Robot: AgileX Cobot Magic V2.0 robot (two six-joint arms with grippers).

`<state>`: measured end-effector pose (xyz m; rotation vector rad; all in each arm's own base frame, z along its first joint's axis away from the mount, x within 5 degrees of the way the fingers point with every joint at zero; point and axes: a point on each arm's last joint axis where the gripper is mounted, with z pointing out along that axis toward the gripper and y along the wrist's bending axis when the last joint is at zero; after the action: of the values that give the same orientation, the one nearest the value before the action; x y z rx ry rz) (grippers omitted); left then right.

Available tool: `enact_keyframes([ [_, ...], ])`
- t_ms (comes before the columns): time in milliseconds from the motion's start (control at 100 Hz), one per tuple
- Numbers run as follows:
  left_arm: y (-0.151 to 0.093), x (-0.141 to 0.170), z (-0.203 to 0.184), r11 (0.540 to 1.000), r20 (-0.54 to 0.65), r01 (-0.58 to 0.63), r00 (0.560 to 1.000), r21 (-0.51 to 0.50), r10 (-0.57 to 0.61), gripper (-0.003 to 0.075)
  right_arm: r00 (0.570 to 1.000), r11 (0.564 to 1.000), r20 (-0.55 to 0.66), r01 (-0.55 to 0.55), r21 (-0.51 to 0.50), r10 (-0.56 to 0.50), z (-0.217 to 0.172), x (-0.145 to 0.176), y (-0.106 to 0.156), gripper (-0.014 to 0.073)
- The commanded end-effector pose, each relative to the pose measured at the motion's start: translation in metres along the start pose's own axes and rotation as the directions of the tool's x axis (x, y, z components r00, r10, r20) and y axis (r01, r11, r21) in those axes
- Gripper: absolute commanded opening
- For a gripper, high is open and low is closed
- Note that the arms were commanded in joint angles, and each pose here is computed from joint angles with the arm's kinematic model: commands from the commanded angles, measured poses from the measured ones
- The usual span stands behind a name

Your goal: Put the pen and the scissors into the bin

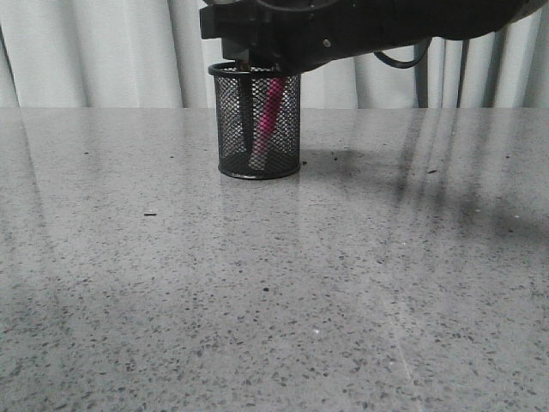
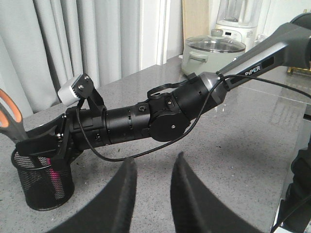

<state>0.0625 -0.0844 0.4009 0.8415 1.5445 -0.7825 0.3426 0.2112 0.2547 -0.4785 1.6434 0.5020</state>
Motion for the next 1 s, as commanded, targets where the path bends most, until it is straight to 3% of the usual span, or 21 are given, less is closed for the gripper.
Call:
enact_keyframes([
  [0, -0.001, -0.011, -0.002, 1.0, 0.058, 0.022, 0.998, -0.006, -0.022, 0.0148, 0.987, 1.0, 0.163, 0.004, -0.012, -0.002, -0.009, -0.036, 0.001, 0.0188],
  [200, 0.004, -0.007, -0.002, 0.998, 0.017, -0.034, 0.999, -0.051, 0.035, 0.0148, 0.982, 1.0, 0.189, -0.023, -0.001, 0.023, -0.014, -0.045, 0.0, 0.0334],
  [490, 0.013, 0.011, 0.006, 0.995, -0.002, 0.018, 1.0, -0.102, -0.018, 0.0148, 0.954, 1.0, 0.3, -0.011, -0.003, 0.011, -0.051, -0.095, 0.005, 0.0329],
  [580, 0.015, 0.014, 0.002, 0.988, 0.015, -0.003, 1.0, -0.153, 0.006, 0.0148, 0.956, 1.0, 0.292, 0.02, 0.005, -0.021, -0.072, -0.114, 0.008, 0.0246],
  [700, 0.017, 0.016, -0.015, 0.957, 0.081, -0.016, 0.996, -0.289, 0.041, 0.0148, 0.952, 0.977, 0.219, 0.209, 0.039, -0.213, -0.115, -0.138, 0.014, -0.0065],
  [770, 0.016, 0.019, -0.028, 0.935, 0.114, -0.02, 0.991, -0.355, 0.065, 0.0147, 0.937, 0.961, 0.21, 0.27, 0.065, -0.278, -0.146, -0.146, 0.017, -0.0065],
  [860, 0.011, 0.024, -0.042, 0.915, 0.123, -0.039, 0.988, -0.402, 0.097, 0.0125, 0.934, 0.959, 0.219, 0.27, 0.088, -0.283, -0.184, -0.145, 0.018, -0.0065],
  [990, 0.002, 0.037, -0.055, 0.913, 0.154, -0.009, 0.985, -0.407, 0.078, 0.0006, 0.929, 0.956, 0.234, 0.264, 0.125, -0.287, -0.249, -0.129, 0.02, -0.0065],
])
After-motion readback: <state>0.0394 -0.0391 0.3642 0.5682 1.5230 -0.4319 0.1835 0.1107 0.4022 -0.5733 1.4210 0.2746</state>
